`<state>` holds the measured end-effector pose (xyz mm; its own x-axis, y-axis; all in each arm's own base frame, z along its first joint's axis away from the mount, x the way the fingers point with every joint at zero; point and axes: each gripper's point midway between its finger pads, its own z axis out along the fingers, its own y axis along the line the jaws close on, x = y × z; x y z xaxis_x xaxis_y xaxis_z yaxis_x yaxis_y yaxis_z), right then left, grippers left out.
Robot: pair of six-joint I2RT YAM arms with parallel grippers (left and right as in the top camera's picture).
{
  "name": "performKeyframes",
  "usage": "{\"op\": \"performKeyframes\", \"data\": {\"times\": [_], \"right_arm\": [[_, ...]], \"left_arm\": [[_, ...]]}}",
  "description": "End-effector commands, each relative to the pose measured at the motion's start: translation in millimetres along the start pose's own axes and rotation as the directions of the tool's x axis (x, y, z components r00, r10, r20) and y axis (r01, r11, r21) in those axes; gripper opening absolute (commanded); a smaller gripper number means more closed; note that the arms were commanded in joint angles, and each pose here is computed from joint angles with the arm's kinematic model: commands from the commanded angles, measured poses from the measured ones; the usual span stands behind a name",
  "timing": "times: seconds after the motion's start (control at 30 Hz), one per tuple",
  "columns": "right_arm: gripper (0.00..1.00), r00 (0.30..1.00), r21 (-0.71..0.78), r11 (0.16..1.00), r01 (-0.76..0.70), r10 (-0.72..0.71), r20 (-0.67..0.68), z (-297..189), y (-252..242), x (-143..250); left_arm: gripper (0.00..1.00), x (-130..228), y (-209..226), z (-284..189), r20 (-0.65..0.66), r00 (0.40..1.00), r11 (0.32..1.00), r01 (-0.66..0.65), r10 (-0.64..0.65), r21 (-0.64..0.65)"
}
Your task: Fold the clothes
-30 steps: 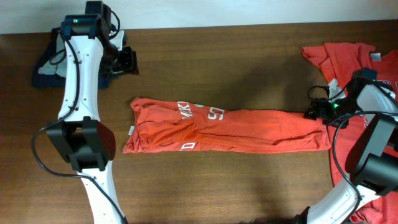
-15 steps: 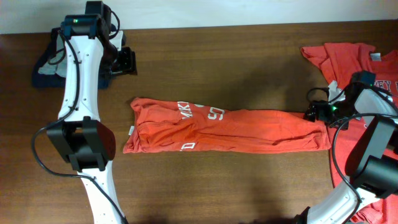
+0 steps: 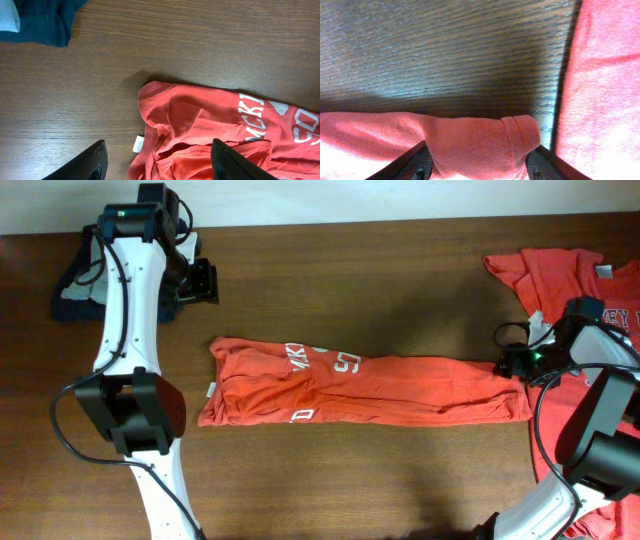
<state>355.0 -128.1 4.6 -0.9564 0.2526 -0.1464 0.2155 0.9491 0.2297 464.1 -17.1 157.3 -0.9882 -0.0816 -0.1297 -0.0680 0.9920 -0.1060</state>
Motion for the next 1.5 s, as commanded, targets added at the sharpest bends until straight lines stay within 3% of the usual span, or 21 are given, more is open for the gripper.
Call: {"op": "performKeyframes", "data": {"times": [0.0, 0.17, 0.2, 0.3, 0.4, 0.43, 0.5, 0.9, 1.23, 1.47], "right_arm": [[0.64, 0.998, -0.067, 0.998, -0.014, 0.009, -0.070, 20.4, 13.9, 20.3], [0.64, 0.996, -0.058, 0.998, 0.023, -0.028, -0.089, 25.8, 24.7, 23.7], [0.60, 0.995, -0.043, 0.999, 0.033, -0.037, -0.095, 26.8, 25.1, 24.4], [0.42, 0.993, -0.018, 0.999, 0.048, -0.049, -0.103, 27.8, 24.6, 25.0], [0.06, 0.994, -0.023, 0.999, 0.046, -0.048, -0.102, 27.8, 25.5, 25.0], [0.04, 0.994, -0.023, 0.999, 0.047, -0.049, -0.100, 27.6, 25.5, 24.5], [0.04, 0.994, -0.030, 0.998, 0.048, -0.051, -0.093, 27.3, 26.7, 22.4], [0.04, 0.997, -0.077, 0.995, 0.063, -0.066, -0.041, -34.5, 45.0, -26.3], [0.04, 0.998, -0.072, 0.996, 0.052, -0.055, -0.041, -96.5, 58.8, -44.0], [0.04, 0.999, -0.069, 0.997, -0.029, 0.027, -0.028, -112.9, 72.8, -52.0]], "left_arm": [[0.66, 1.2, 2.2, -3.2, 0.004, 1.000, 1.000, -0.002, 0.002, -0.015], [0.66, 1.2, 2.2, -3.1, 0.004, 1.000, 1.000, -0.002, 0.002, -0.015], [0.73, 1.3, 2.1, -3.1, 0.003, 1.000, 1.000, -0.002, 0.002, -0.014], [0.79, 1.2, 2.1, -3.2, 0.004, 1.000, 1.000, -0.002, 0.002, -0.014], [0.87, 1.3, 2.1, -3.2, 0.004, 1.000, 1.000, -0.002, 0.002, -0.014], [0.94, 1.2, 2.1, -3.2, 0.004, 1.000, 1.000, -0.002, 0.002, -0.014], [0.99, 0.3, 2.1, -3.2, 0.008, 1.000, 1.000, -0.002, 0.002, -0.014], [0.99, -2.6, 1.8, -3.3, 0.020, 1.000, 1.000, -0.003, 0.004, -0.013], [0.99, -2.6, 1.8, -3.3, 0.020, 1.000, 1.000, -0.003, 0.003, -0.013], [0.99, -2.6, 1.8, -3.3, 0.020, 1.000, 1.000, -0.003, 0.003, -0.013]]}}
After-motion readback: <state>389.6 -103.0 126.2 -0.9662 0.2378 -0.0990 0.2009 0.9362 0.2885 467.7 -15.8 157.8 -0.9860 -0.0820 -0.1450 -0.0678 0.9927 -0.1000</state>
